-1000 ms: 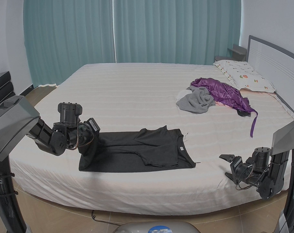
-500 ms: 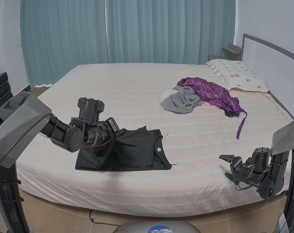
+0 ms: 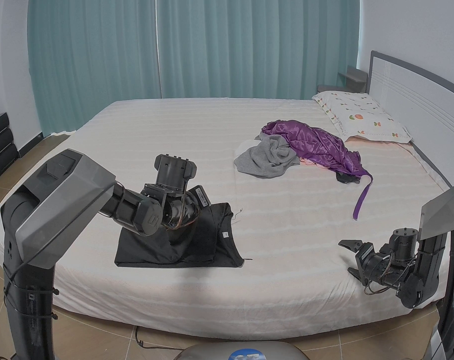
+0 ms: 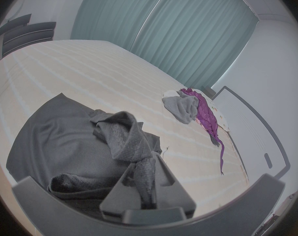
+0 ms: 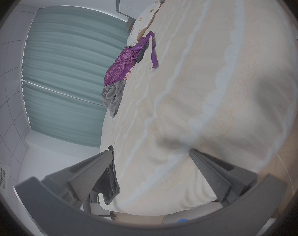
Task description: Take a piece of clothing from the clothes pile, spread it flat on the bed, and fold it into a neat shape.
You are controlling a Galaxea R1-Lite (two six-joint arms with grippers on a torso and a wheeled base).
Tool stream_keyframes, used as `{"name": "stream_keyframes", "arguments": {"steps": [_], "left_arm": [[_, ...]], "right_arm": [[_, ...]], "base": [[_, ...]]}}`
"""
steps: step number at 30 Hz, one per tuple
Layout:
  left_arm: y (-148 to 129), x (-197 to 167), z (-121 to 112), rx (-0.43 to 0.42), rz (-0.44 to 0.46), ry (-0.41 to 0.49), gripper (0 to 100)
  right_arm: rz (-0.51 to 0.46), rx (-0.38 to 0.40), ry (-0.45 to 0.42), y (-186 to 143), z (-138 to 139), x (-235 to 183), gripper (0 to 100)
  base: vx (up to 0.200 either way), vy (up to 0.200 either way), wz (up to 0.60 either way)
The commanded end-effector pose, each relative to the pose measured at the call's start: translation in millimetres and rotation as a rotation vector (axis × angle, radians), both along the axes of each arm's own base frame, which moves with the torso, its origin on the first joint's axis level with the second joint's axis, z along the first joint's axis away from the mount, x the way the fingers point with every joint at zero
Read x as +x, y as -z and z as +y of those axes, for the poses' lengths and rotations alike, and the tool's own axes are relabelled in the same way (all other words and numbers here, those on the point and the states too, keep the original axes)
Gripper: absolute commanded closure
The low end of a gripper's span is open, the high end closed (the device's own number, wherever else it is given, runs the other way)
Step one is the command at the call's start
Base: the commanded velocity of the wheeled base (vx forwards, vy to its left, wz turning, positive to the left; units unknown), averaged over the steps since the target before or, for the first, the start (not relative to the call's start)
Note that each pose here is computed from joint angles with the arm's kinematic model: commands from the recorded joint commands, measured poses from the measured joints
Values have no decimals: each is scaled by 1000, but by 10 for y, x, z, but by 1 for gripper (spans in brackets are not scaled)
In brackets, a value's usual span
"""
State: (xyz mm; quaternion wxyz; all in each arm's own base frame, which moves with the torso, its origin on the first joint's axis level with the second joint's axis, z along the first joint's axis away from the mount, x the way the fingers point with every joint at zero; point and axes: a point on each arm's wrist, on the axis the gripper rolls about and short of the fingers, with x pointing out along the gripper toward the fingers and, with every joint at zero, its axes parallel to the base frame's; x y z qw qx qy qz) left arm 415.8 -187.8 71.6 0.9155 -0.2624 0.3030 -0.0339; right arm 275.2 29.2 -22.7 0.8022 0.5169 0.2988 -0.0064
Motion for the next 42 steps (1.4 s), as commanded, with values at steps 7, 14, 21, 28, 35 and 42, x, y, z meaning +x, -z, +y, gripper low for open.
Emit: {"name": "stream_keyframes", "arguments": {"steps": [7,14,21,28,35,42], "left_arm": [[274,45,-195,30,28,7,0],[-72,-58,-278,-32,-31,13,0],[-297,-91,4,-87,-40,-64,0],[-204,-120,374,-206,49,-195,0],[-95,-184,684,-310,150,-228,0],[136,-321,909,-414,225,-240,0]], "right_arm": [[-10,0,-3,-3,9,3,0],[-10,0,-6,-3,17,2,0],[-9,0,-6,-2,17,-2,0],[-9,0,-6,-2,17,-2,0],[-9,0,-6,-2,17,-2,0],[-9,0,-6,-2,17,-2,0]], "base": [[0,0,0],[0,0,0],[0,0,0],[0,0,0],[0,143,0],[0,200,0]]}}
